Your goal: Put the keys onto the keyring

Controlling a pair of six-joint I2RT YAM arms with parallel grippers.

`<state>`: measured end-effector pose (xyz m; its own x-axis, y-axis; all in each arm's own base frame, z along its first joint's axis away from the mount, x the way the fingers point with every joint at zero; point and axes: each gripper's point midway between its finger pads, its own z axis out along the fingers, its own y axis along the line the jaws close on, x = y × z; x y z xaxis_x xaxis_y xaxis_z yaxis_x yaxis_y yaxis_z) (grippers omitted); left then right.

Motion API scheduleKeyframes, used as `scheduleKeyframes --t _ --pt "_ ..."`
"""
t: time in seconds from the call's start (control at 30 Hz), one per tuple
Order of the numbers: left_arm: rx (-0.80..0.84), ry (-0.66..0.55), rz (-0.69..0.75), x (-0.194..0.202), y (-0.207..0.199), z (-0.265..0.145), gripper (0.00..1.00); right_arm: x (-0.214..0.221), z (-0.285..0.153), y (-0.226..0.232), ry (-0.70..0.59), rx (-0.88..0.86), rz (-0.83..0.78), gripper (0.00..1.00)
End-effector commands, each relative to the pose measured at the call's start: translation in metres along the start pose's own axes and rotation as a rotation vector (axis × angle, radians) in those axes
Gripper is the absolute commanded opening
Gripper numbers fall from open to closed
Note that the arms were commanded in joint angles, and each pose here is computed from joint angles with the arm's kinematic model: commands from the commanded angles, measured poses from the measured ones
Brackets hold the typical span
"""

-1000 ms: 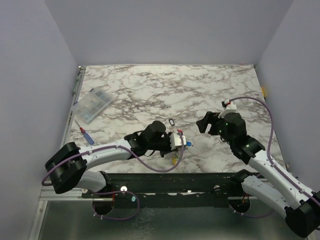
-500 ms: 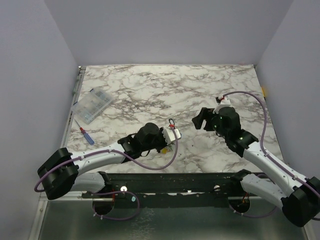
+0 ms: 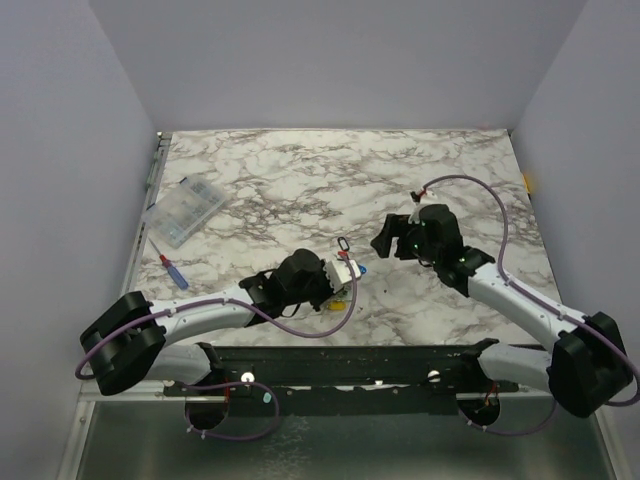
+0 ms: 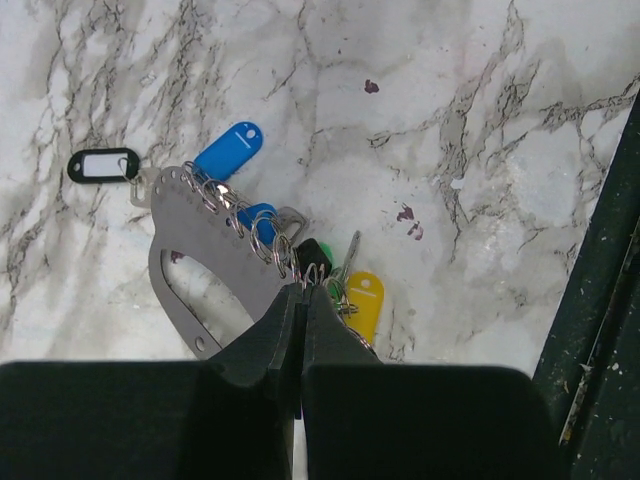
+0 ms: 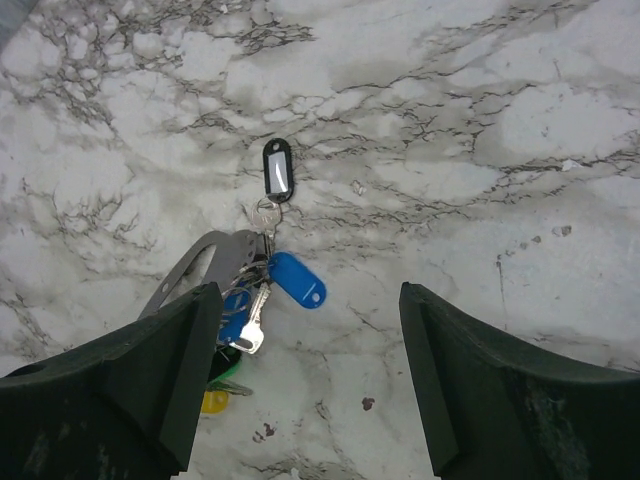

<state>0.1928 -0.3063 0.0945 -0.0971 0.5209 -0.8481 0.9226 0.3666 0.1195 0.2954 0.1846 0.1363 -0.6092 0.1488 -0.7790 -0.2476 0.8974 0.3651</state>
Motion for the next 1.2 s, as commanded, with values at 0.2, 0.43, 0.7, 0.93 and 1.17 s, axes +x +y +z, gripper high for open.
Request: scheduleKeyframes --t 0.2,0.43,0.7,0.93,1.17 --pt "0.044 0.002 -0.124 0.007 -0.015 -0.002 0.00 0.000 0.053 0.038 0.195 -0.139 -0.036 0.77" --pt "0.088 -0.001 -0.130 0.005 -0.023 -0.002 0.00 0.022 0.084 0.046 0.371 -0.077 -0.115 0.72" --pt "0.084 0.009 -0.125 0.006 -0.022 -0.003 0.00 0.043 0.098 0.048 0.412 0.051 -0.017 0.63" --pt "0.089 0.011 -0.125 0.006 -0.023 -0.004 0.00 0.059 0.117 0.040 0.439 0.177 0.021 0.53" --pt "0.080 0.012 -0.122 0.006 -0.022 -0.004 0.00 0.061 0.130 0.034 0.437 0.213 0.013 0.47"
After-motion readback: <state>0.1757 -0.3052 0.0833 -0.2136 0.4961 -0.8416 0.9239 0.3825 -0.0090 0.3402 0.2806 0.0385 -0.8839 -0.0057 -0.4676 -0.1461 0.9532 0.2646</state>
